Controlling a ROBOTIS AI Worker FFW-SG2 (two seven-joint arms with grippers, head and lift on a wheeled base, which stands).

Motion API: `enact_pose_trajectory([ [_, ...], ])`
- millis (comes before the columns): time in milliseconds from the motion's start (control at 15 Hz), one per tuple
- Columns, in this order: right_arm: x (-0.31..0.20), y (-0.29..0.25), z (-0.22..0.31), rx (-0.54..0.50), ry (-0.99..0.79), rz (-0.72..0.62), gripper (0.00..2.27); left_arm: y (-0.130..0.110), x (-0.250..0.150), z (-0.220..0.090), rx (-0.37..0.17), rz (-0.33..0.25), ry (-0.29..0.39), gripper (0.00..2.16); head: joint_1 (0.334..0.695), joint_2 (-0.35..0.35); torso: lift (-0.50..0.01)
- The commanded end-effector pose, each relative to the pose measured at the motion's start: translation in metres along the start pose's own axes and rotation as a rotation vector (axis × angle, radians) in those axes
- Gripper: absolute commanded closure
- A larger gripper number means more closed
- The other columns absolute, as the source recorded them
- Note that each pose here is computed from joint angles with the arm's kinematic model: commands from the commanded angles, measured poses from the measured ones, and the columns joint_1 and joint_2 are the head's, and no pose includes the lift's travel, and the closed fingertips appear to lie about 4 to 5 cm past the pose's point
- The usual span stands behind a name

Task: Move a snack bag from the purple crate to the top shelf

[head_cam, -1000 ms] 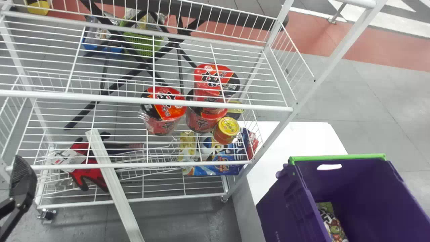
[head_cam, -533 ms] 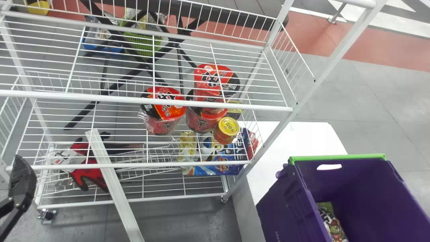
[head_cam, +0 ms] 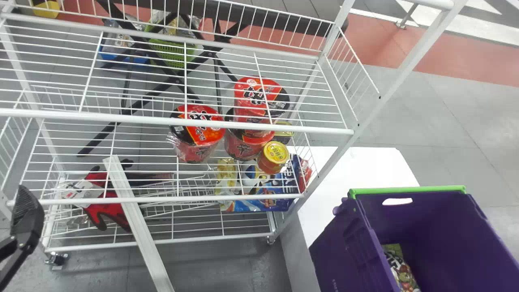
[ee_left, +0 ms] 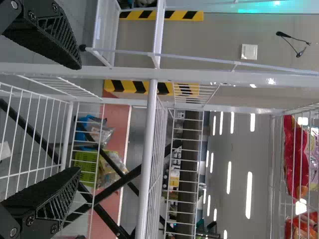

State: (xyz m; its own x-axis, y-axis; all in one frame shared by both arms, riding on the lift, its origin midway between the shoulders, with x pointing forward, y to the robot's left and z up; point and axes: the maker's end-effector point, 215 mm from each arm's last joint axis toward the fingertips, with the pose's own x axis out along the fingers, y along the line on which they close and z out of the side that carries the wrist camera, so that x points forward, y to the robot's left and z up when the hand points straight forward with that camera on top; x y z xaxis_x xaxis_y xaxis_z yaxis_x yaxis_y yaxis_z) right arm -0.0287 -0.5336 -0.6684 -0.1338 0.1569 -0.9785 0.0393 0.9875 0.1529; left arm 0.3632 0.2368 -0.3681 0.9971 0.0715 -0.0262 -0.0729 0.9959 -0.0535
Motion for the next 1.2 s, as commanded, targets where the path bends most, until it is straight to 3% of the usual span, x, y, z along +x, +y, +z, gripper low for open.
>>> enact_pose_trajectory([
  [0,-0.002,-0.003,0.000,0.003,-0.013,-0.001,0.28,0.003,0.001,0.000,-0.002,0.005,-0.001,0.09,0.695,-0.350,-0.451],
  [800,0.007,0.001,0.011,-0.039,-0.048,0.000,0.29,0.004,0.001,0.000,-0.009,0.002,-0.002,0.09,0.695,-0.350,-0.451],
  [1000,0.008,0.001,0.010,-0.038,-0.046,0.001,0.41,0.005,0.001,0.000,-0.006,0.002,-0.001,0.09,0.695,-0.350,-0.451],
  [1133,0.008,0.000,0.009,-0.035,-0.043,-0.001,0.89,0.006,0.000,0.001,-0.007,0.004,-0.005,0.09,0.695,-0.350,-0.451],
])
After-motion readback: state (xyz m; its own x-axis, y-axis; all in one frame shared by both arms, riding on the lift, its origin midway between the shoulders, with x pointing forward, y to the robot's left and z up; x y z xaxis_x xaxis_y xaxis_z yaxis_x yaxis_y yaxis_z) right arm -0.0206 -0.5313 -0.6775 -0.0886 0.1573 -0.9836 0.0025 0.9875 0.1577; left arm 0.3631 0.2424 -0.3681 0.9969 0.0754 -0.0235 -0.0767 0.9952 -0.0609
